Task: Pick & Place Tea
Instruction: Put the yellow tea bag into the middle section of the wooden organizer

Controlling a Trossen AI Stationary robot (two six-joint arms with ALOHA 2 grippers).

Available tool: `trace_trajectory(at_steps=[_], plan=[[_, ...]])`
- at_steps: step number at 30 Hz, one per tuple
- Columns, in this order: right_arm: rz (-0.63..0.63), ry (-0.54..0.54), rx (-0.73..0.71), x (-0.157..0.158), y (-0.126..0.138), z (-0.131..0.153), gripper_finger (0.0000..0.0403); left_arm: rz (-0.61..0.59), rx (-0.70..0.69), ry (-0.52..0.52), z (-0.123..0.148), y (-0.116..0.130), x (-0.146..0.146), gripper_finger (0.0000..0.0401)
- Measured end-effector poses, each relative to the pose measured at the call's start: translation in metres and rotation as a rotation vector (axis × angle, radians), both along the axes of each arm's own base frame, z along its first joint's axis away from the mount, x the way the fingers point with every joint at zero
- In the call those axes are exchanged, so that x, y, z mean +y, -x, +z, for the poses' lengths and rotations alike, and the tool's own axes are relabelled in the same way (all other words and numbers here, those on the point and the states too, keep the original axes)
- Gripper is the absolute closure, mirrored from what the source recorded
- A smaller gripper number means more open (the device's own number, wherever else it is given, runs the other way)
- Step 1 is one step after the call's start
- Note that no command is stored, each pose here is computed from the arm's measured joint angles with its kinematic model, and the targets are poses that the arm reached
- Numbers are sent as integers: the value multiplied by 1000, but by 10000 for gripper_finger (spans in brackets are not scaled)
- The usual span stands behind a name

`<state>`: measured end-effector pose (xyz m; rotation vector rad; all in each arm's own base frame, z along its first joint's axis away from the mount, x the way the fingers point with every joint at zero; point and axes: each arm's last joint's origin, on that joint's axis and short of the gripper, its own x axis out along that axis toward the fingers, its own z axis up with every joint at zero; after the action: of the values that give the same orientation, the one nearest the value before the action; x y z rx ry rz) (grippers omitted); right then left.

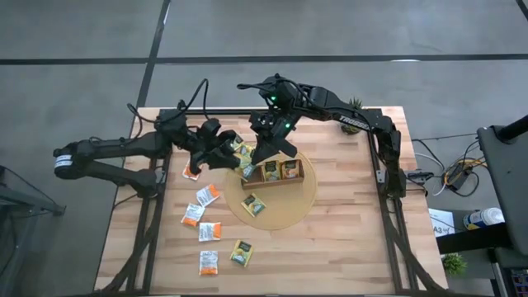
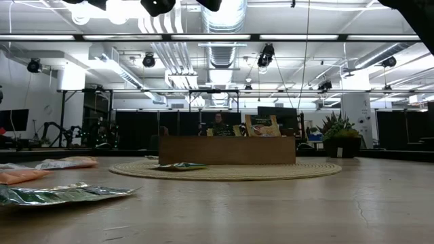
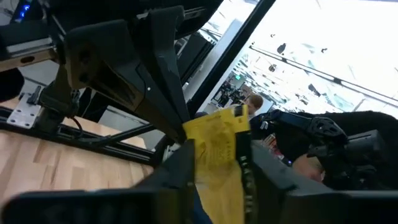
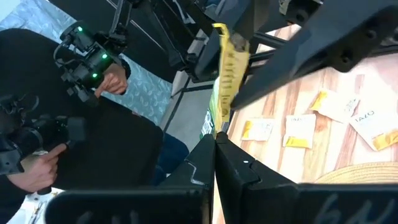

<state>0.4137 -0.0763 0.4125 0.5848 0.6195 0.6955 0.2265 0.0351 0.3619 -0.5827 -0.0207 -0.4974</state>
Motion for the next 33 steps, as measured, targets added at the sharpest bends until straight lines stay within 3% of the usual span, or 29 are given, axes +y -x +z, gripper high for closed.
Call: trace_trajectory(at_steps=[3,5,13,25,33], plan=[[-2,1,0,0,0,0,395,5,-5,-23,-1,0,0,366],[-3,5,-3,-1,0,0,395,7,-4,-33,-1,0,0,390],[9,8,-23,-1,1,2,389,7,1,-38,-2,0,0,400],[-17,-20,-74,0,36,41,270,44,70,-21,-8,0,8,401],[-91,10,-101,-11,65,62,244,104,156,-4,-21,-7,18,401]])
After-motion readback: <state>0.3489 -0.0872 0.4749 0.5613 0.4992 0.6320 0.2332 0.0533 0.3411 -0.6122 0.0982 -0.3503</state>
